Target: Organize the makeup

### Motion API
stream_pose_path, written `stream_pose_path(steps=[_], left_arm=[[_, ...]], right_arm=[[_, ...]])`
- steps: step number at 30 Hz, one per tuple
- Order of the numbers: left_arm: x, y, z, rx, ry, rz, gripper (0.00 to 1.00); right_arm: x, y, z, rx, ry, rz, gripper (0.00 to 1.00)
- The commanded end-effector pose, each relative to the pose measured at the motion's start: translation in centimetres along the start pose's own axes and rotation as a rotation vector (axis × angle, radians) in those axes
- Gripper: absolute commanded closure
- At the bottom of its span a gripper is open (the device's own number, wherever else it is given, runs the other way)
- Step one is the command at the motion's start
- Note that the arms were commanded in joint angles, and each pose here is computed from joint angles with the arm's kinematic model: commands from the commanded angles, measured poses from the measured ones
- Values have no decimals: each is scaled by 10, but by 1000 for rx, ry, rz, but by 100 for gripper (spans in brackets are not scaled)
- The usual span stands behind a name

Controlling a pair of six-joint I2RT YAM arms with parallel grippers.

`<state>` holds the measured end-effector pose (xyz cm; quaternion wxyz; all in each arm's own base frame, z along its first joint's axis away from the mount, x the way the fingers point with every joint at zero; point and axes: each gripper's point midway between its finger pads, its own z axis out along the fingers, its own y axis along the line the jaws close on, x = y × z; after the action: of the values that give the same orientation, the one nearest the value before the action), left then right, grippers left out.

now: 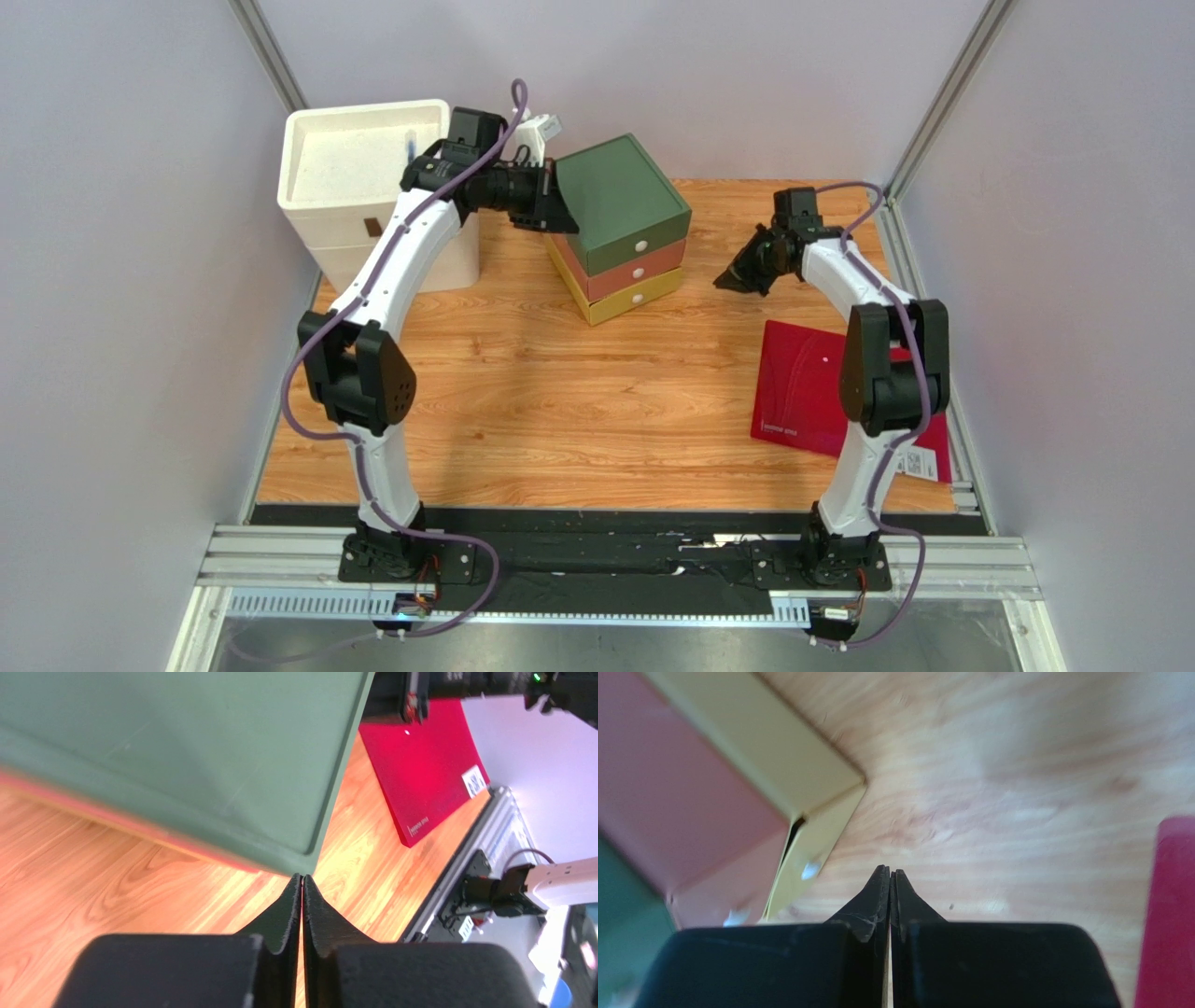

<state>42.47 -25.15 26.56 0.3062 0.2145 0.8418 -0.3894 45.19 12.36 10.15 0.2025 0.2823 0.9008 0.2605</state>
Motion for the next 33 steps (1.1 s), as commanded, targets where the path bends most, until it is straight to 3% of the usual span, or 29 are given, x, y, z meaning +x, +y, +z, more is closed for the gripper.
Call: stream_pose_path(steps=[1, 6, 14, 24, 27, 33], left_arm=[[-21, -9, -39, -125, -111, 50, 100], [12, 35, -22, -247, -47, -55, 100], [44, 75, 26, -239, 41, -183, 100], [55, 89, 84, -182, 112, -237, 100], [65, 79, 99, -160, 159, -211, 100], [76, 59, 113, -132, 197, -166, 100]], right_arm=[[-46, 8, 25, -1, -56, -58, 100], [-84, 50, 43, -82, -74, -93, 100], [-85, 67, 84, -163, -13, -78, 100], [7, 119, 75, -259, 185, -207, 100], [39, 107, 70, -226, 264, -194, 100], [63, 91, 34, -190, 302, -211, 100]])
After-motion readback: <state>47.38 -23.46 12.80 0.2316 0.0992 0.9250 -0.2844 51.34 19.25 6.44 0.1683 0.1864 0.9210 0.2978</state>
